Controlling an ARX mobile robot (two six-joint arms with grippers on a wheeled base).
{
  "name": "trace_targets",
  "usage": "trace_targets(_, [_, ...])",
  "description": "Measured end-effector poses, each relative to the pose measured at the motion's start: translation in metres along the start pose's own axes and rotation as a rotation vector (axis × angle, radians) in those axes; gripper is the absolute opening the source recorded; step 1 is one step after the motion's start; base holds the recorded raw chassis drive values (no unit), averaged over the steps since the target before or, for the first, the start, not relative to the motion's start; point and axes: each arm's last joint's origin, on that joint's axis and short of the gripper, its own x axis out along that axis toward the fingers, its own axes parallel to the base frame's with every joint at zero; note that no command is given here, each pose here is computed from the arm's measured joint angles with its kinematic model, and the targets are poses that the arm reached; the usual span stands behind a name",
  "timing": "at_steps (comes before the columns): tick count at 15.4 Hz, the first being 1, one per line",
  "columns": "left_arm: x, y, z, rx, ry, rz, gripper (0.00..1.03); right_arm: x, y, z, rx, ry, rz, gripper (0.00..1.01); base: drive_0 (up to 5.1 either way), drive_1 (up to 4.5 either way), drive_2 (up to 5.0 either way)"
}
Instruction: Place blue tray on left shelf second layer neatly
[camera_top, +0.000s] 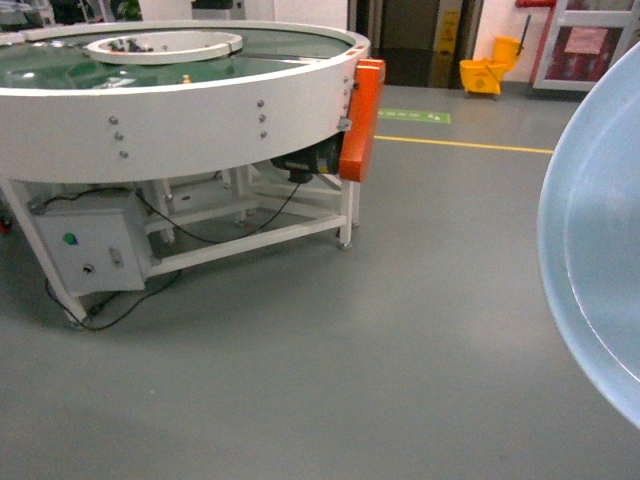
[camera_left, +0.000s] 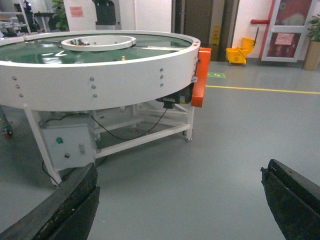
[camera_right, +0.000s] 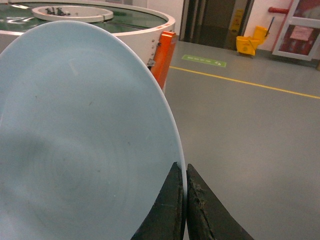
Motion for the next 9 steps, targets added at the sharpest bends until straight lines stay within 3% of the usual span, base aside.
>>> trace_targets(6, [0.0, 0.0, -0.0002, 0.0, 0.002, -0.001, 0.98, 0.0, 0.0, 0.0001, 0.0, -0.001, 0.0, 0.02, 2.4, -1.75, -4.9])
trace_targets(9, [0.0, -0.0001, -0.0001, 0.0, 0.001, -0.003, 0.98, 0.0001, -0.0002, -0.0007, 0.001, 0.007, -0.006, 0.02, -1.4, -1.36, -1.4])
